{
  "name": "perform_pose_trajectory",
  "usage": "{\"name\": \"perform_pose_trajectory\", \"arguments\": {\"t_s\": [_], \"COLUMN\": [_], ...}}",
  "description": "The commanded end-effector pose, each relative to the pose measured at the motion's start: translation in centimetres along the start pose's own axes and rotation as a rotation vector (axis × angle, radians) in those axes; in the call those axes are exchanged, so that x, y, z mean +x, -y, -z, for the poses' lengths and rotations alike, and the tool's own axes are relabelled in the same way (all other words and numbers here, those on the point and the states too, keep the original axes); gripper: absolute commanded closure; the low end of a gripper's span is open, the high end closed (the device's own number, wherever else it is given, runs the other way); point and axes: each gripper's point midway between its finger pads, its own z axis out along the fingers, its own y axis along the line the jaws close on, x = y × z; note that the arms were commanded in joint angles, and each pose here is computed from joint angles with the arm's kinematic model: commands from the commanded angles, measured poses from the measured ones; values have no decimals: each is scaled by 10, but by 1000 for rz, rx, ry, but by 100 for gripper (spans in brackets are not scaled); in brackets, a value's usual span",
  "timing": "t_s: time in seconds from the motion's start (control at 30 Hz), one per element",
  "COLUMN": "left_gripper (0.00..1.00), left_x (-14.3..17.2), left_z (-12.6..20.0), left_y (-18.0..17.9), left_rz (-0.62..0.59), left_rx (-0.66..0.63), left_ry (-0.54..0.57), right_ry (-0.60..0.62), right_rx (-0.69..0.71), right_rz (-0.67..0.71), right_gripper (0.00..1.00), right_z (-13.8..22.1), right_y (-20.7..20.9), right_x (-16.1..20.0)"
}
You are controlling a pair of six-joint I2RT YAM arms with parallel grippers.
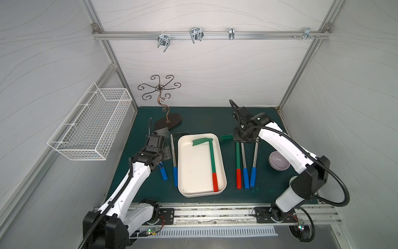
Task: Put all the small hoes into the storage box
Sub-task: Place the hoe in the storage box, then pick up the hoe from the center of the board.
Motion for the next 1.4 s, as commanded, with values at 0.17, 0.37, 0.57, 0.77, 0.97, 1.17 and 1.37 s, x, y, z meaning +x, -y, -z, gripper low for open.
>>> {"name": "perform_pose_trajectory", "arguments": {"t_s": [0.17,0.37,0.57,0.77,0.97,1.17,1.37], "left_gripper": [31,31,31,31,31,31,31], "left_x": [-15,-15,-15,-16,-16,-15,-16], "left_z": [8,8,8,9,9,9,9], "left_y": [3,3,3,2,3,2,2], "left_rz": [17,18,18,20,17,18,17], "left_rx": [4,4,5,6,5,5,3], "left_ry": [39,40,40,45,41,43,46], "right_ry": [-174,-230,-248,-227,-215,-238,-277], "right_rx": [3,73,136,153,131,133,144], "right_rz": [42,42,33,29,17,12,10], "right_gripper": [54,54,54,54,54,55,58], "right_z": [-79,-111,-135,-137,-136,-150,-171], "right_y": [-7,-4,4,13,13,14,13], "right_x": [47,50,42,33,25,20,23]}}
